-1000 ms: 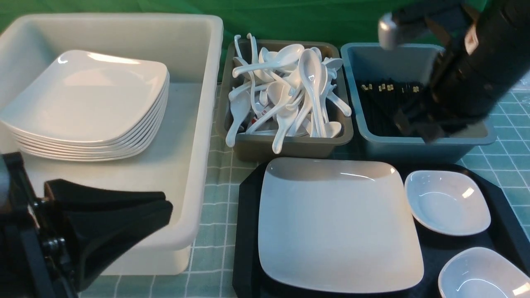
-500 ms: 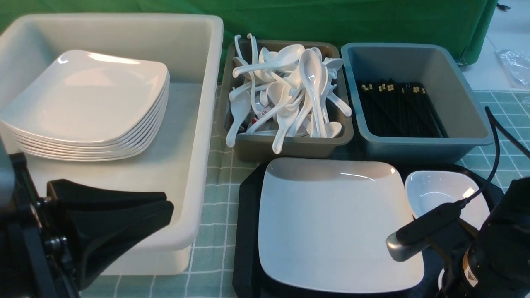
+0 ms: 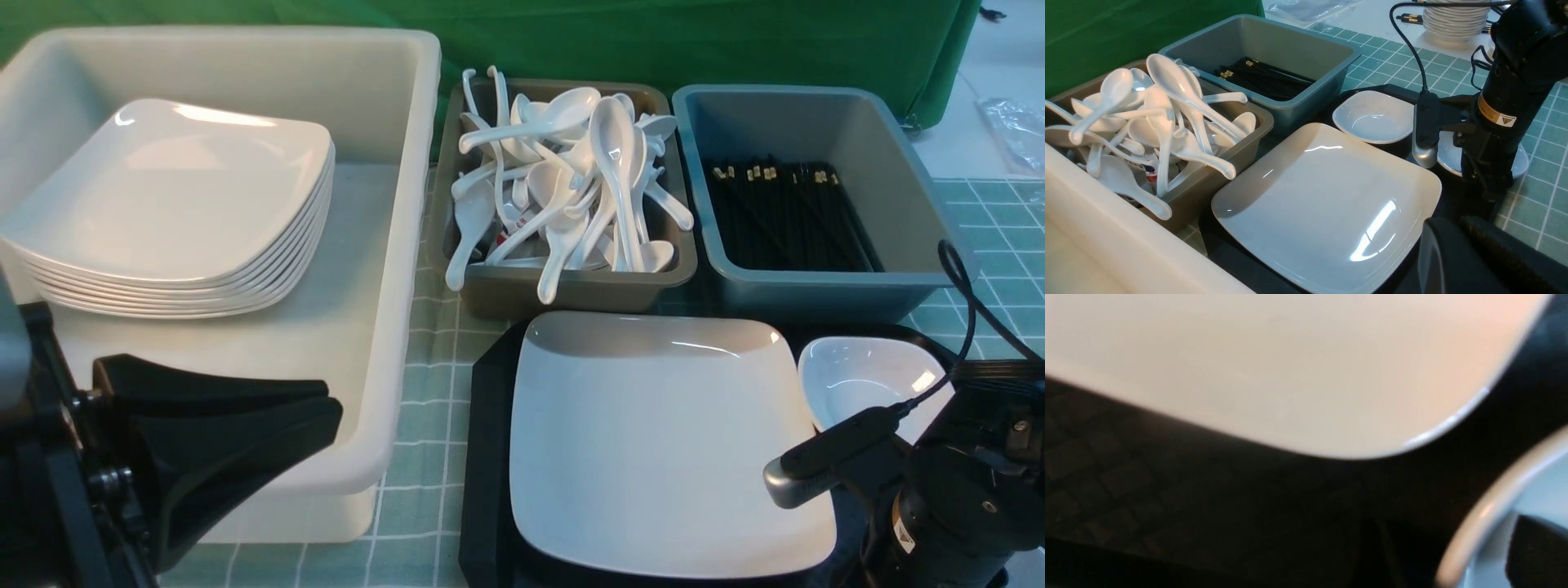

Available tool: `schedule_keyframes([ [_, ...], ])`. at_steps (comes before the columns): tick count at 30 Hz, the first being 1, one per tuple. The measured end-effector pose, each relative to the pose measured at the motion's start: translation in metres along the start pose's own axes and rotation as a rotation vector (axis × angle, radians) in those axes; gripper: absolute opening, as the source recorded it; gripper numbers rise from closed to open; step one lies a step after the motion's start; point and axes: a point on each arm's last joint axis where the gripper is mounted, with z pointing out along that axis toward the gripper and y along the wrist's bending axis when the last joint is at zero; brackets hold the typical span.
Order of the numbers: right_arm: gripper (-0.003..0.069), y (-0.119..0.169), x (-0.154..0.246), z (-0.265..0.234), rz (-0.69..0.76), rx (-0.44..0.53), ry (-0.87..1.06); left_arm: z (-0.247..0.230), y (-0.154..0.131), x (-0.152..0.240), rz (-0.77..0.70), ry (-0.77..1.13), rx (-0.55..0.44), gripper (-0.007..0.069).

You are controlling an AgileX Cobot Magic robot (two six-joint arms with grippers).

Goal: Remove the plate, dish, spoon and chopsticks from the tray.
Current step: Use the right arm to grab a small plate from the dinner plate, then use the right arm to put the small plate into the large storage box on the left

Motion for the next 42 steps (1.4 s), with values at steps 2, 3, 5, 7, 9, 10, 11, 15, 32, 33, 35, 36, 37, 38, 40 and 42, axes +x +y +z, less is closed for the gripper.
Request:
schedule_keyframes([
  [2,0.0396,0.000,-0.001,0.001,0.001,-0.003,0.004,0.000,0.000,0.000,0.000,0.000,0.000,0.0018],
  [3,0.0325,0.000,-0.001,0.001,-0.003,0.000,0.006,0.000,0.000,0.000,-0.001,0.000,0.000,0.0018],
  [5,0.0261,-0.001,0.001,0.001,-0.008,0.009,0.017,0.000,0.000,0.000,-0.001,0.000,0.000,0.0018],
  [7,0.0223,-0.001,0.003,-0.004,-0.030,0.029,0.026,0.000,0.000,0.000,-0.001,0.000,0.000,0.0018],
  [9,0.0210,0.000,0.005,-0.008,-0.040,0.035,0.030,0.000,0.000,0.000,-0.001,0.000,0.000,0.0018],
  [10,0.0194,0.001,0.006,-0.014,-0.049,0.041,0.031,0.000,0.000,0.000,0.000,0.000,0.000,0.0018],
  [11,0.0120,0.003,0.008,-0.035,-0.058,0.057,0.020,0.000,0.000,0.000,0.001,0.001,-0.001,0.0018],
  [15,0.0057,0.008,0.007,-0.099,-0.050,0.044,-0.095,0.000,0.000,0.001,0.010,0.007,-0.004,0.0018],
  [32,0.0057,0.145,-0.103,-0.300,-0.627,-0.289,-0.789,-0.097,-0.011,0.000,-0.140,0.054,-0.423,0.0018],
  [33,0.0057,0.154,-0.113,-0.296,-0.645,-0.306,-0.783,-0.104,-0.014,0.003,-0.145,0.046,-0.444,0.0018],
  [35,0.0057,0.176,-0.137,-0.282,-0.670,-0.327,-0.752,-0.117,-0.018,0.009,-0.147,0.038,-0.484,0.0018],
  [36,0.0057,0.183,-0.146,-0.278,-0.680,-0.337,-0.749,-0.122,-0.020,0.012,-0.143,0.040,-0.500,0.0018],
  [37,0.0057,0.191,-0.154,-0.272,-0.691,-0.343,-0.743,-0.126,-0.021,0.015,-0.143,0.042,-0.513,0.0018],
  [38,0.0057,0.198,-0.162,-0.264,-0.699,-0.348,-0.731,-0.128,-0.022,0.017,-0.141,0.046,-0.520,0.0018],
  [40,0.0057,0.208,-0.172,-0.254,-0.707,-0.356,-0.726,-0.131,-0.024,0.020,-0.140,0.058,-0.528,0.0018],
  [42,0.0057,0.217,-0.182,-0.243,-0.710,-0.356,-0.714,-0.133,-0.025,0.022,-0.138,0.067,-0.532,0.0018],
])
